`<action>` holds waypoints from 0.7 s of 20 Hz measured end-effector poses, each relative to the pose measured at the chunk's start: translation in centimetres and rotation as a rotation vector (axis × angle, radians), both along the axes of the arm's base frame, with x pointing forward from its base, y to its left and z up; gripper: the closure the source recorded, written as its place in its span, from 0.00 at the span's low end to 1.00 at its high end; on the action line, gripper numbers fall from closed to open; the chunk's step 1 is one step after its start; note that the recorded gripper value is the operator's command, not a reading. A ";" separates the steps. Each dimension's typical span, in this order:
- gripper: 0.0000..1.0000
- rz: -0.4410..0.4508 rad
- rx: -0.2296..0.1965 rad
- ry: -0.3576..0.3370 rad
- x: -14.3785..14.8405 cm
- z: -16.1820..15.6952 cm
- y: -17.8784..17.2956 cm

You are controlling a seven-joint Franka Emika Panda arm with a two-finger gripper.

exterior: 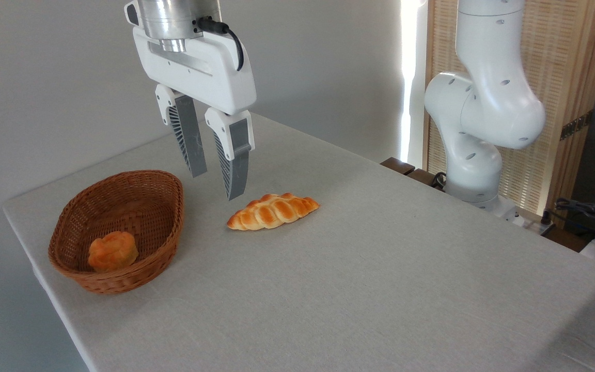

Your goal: Put bread into the basket

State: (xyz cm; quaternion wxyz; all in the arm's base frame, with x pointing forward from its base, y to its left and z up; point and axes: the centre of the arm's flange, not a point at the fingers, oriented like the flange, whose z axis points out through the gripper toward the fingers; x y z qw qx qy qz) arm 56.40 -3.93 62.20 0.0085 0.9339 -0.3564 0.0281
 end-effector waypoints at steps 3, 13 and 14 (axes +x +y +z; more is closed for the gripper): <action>0.00 -0.006 0.000 0.007 -0.3 -0.2 -0.3; 0.00 -0.010 0.000 0.010 -0.7 -0.3 -0.5; 0.00 -0.009 0.000 0.010 -0.7 -0.3 -0.4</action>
